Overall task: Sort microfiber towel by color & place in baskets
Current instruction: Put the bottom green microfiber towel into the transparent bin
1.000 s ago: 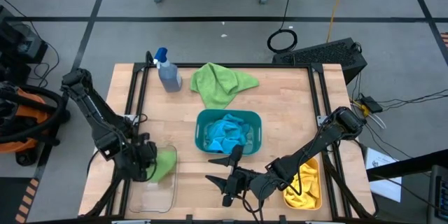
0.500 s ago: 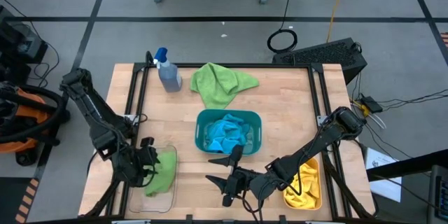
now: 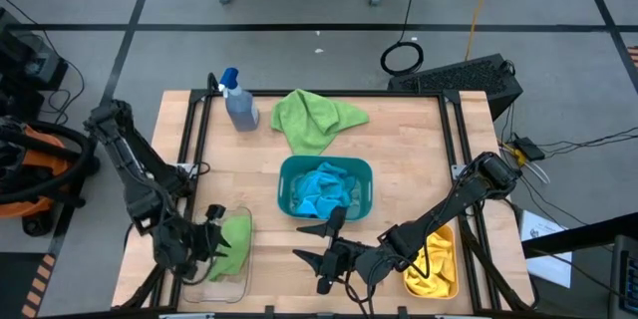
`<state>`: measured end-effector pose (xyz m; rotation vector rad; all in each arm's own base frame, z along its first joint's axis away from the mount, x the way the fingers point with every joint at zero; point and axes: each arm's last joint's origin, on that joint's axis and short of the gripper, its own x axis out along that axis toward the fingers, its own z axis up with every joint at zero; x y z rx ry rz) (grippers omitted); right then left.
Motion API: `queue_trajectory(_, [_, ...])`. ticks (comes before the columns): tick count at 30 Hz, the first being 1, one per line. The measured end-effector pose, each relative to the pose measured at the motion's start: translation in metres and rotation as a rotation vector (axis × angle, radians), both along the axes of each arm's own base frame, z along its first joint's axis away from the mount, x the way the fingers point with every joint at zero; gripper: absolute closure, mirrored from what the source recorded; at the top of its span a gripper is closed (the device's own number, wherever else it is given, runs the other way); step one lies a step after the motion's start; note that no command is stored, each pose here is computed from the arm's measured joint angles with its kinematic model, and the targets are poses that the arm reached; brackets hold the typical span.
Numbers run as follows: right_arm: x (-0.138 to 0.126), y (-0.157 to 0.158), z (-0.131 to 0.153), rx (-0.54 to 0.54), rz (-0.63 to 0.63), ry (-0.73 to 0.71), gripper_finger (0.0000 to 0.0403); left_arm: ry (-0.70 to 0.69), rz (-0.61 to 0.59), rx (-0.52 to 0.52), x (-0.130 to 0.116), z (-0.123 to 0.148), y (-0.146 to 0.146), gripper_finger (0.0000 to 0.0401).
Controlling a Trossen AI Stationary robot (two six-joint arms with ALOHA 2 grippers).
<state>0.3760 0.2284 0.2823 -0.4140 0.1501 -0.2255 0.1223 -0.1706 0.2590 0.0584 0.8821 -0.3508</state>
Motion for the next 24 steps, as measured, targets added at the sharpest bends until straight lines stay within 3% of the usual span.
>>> queue_trajectory(5, [0.000,0.000,-0.001,0.011,-0.002,0.006,0.0163,0.151,0.015,0.122,0.005,-0.028,-0.010,0.0348])
queue_trajectory(14, [0.000,0.000,-0.001,0.011,-0.002,0.006,0.0163,0.384,0.220,0.290,0.010,-0.060,-0.003,0.0387])
queue_trajectory(24, [0.000,0.000,-0.001,0.010,-0.002,0.007,0.0163,0.424,0.340,0.290,0.016,-0.067,0.000,0.0389])
